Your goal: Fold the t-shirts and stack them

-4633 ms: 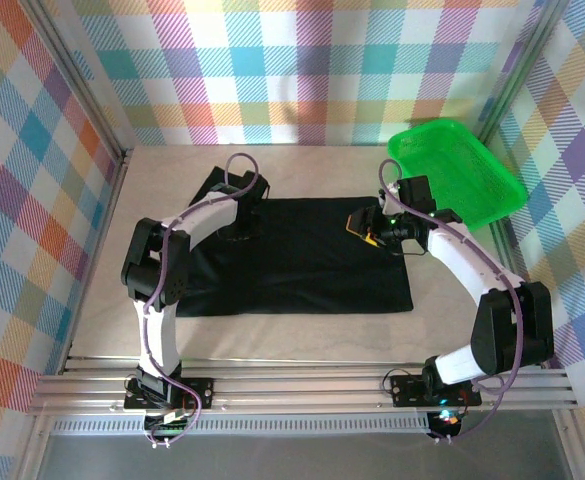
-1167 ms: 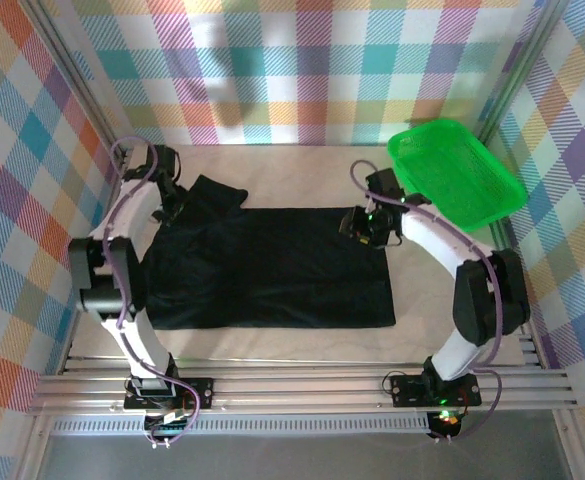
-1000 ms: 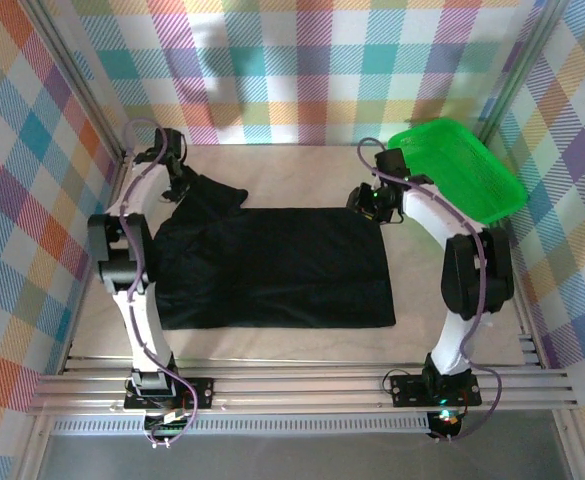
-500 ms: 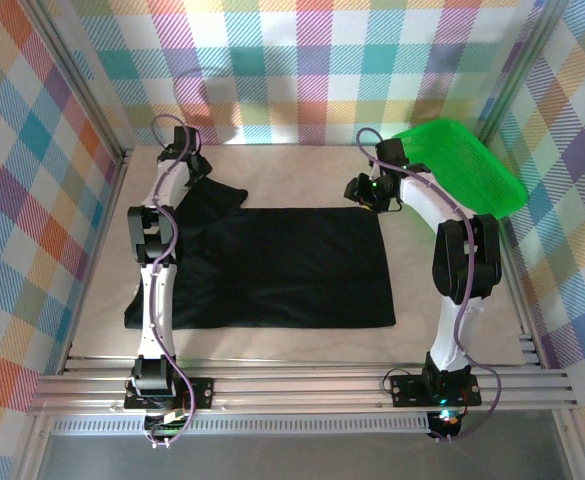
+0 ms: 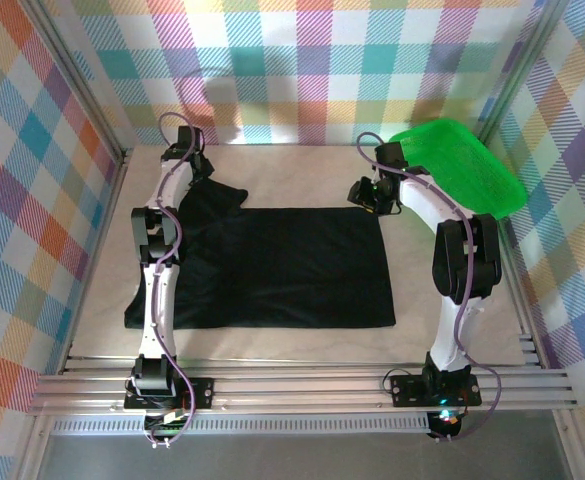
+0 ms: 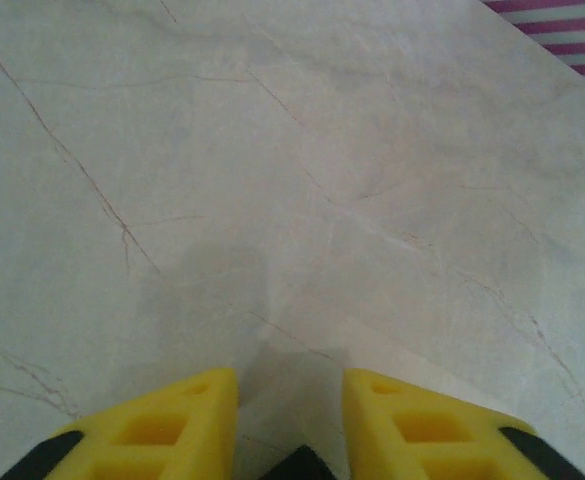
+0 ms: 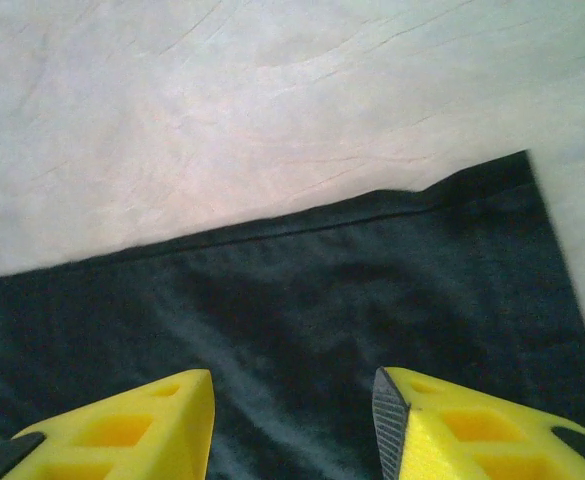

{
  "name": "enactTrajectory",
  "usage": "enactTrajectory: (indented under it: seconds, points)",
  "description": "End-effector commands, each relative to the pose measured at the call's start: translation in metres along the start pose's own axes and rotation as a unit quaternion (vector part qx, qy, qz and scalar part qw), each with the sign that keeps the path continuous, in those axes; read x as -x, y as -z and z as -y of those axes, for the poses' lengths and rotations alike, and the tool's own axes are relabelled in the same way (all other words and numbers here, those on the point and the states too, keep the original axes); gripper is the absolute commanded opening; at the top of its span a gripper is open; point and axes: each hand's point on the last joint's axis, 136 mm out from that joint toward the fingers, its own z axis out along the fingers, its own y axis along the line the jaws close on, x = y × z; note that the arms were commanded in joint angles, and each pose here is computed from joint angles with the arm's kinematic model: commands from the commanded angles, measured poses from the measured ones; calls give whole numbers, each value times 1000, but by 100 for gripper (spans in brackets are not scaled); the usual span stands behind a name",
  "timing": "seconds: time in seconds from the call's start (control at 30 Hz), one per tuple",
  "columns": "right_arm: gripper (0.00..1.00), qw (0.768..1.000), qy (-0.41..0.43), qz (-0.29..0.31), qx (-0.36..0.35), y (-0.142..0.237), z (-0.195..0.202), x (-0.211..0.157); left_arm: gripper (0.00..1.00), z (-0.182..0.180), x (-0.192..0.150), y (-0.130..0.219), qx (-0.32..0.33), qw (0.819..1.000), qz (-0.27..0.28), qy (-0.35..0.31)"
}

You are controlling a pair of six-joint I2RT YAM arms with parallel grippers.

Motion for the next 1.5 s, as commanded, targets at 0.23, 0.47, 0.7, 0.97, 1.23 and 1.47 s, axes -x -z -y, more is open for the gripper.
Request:
enactTrajectory:
  seconds: [0.23, 0.47, 0.7, 0.97, 1.23, 1.47]
  points:
    - [48, 981, -32, 65, -183, -13, 51, 21, 0, 4, -18, 23, 33, 999, -30, -10]
    - [44, 977, -29, 48, -205, -44, 56, 31, 0, 9, -5, 56, 31, 999, -22, 3]
    - [40, 977, -6, 35, -212, -63, 63, 37, 0, 15, 0, 78, 16, 1000, -21, 2]
    - [33, 976, -3, 4, -219, -78, 71, 23, 0, 20, 7, 97, 5, 1000, -18, 9]
    - [6, 974, 2, -7, -226, -74, 74, 18, 0, 17, 3, 117, 3, 1000, -27, 16]
    - [0, 982, 36, 49, -181, -40, 47, 41, 0, 15, -10, 152, -23, 998, -45, 30]
